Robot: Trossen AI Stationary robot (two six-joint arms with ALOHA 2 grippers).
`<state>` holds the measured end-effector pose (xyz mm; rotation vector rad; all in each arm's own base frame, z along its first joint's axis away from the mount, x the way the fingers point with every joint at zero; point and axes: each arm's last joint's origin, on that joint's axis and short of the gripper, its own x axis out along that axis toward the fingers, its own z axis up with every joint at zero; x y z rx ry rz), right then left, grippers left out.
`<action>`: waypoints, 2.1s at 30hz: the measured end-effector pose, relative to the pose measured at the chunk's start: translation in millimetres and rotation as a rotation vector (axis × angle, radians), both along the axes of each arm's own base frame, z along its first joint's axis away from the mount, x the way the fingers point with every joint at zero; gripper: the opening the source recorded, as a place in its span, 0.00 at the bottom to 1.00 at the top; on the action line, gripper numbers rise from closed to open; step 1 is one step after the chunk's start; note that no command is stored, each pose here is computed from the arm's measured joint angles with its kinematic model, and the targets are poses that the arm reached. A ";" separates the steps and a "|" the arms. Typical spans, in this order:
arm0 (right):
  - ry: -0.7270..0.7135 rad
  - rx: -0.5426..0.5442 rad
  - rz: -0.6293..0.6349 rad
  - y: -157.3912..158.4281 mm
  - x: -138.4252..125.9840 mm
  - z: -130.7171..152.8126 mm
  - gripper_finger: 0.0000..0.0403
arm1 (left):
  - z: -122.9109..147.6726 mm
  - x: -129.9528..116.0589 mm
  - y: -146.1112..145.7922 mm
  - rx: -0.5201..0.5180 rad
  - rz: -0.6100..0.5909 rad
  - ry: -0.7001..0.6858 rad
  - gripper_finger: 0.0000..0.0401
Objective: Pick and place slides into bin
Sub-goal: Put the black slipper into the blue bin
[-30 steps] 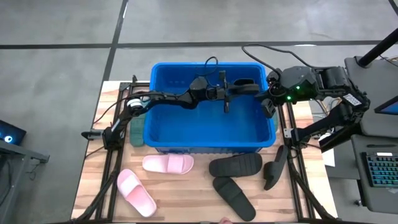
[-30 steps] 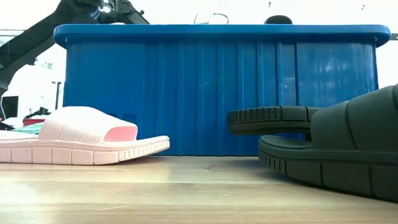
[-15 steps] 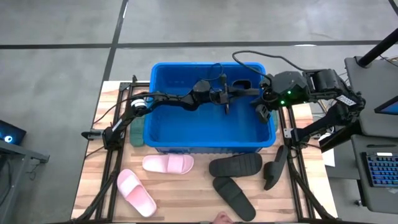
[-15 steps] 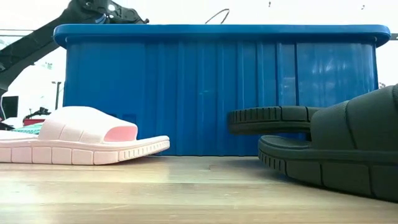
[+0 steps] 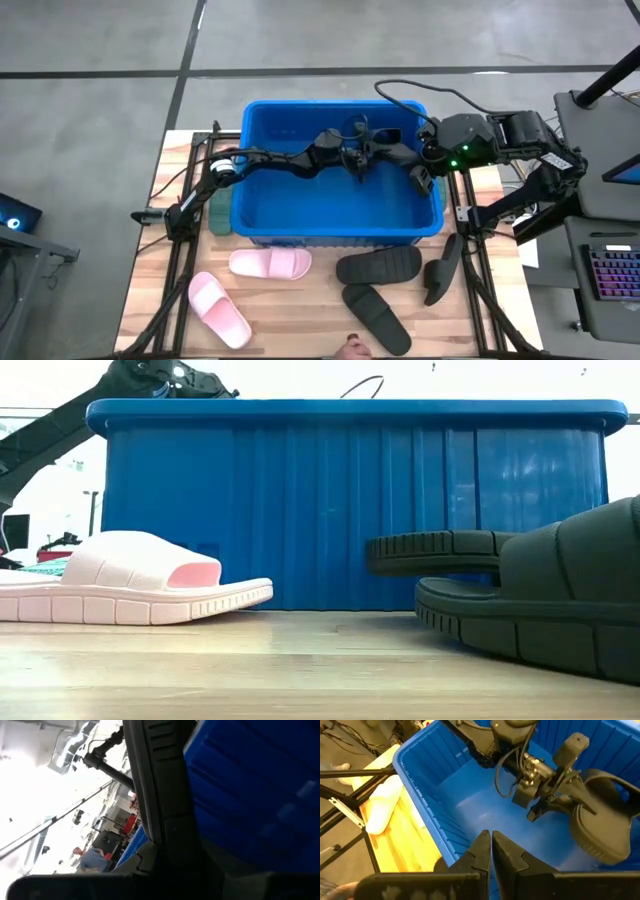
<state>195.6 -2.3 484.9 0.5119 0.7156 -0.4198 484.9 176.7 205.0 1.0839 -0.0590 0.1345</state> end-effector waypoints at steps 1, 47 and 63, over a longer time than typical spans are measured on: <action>-0.004 0.000 0.000 0.0 0.3 0.3 0.02 | -0.4 0.3 -0.9 0.010 -0.002 0.005 0.17; 0.094 -0.003 0.005 0.4 24.0 -36.8 0.02 | -23.2 0.0 -2.9 0.153 -0.137 0.252 0.17; 0.043 0.017 0.017 1.1 27.6 -33.5 0.02 | -10.7 4.4 3.9 -0.168 -0.119 0.272 0.34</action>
